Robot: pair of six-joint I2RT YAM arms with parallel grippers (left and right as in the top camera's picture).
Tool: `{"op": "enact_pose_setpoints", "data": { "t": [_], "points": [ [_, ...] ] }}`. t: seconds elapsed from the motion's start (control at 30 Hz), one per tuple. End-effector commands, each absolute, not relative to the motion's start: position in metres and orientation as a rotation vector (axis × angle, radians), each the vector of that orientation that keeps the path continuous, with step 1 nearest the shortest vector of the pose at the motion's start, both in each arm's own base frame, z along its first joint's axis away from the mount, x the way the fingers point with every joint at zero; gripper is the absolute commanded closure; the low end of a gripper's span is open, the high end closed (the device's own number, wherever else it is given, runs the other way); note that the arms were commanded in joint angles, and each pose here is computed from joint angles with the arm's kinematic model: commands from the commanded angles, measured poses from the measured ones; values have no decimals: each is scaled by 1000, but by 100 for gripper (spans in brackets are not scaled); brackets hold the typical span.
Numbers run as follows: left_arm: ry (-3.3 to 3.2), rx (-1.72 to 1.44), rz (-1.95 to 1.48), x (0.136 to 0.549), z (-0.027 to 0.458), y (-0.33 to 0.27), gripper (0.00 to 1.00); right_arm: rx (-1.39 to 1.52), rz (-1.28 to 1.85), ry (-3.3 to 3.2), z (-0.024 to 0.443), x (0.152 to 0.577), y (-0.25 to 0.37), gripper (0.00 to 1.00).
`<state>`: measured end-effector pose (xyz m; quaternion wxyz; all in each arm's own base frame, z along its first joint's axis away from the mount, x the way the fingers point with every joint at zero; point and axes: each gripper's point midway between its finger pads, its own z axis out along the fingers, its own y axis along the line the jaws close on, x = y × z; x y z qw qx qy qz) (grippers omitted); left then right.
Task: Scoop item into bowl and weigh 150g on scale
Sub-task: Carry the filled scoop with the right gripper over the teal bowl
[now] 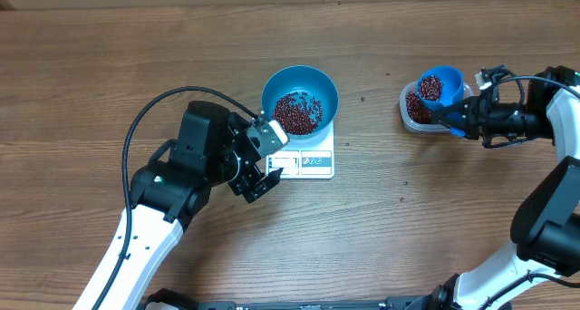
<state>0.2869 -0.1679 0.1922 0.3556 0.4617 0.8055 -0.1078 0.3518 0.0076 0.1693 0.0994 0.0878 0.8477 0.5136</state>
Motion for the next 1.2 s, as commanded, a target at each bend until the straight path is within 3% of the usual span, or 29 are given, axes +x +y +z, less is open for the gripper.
{"op": "enact_pose_setpoints", "data": {
  "t": [0.0, 0.4, 0.87, 1.17],
  "points": [
    [2070, 1166, -289, 291, 202, -169, 0, 140, 1508, 2399, 196, 358, 10, 96],
    [2070, 1166, -289, 291, 202, -169, 0, -7, 1567, 2351, 212, 353, 34, 96],
    [2070, 1166, -289, 291, 202, -169, 0, -361, 1579, 2364, 250, 355, 113, 96],
    [2070, 1166, -289, 291, 202, -169, 1, -396, 1413, 2565, 227, 362, 151, 96]
  ]
}}
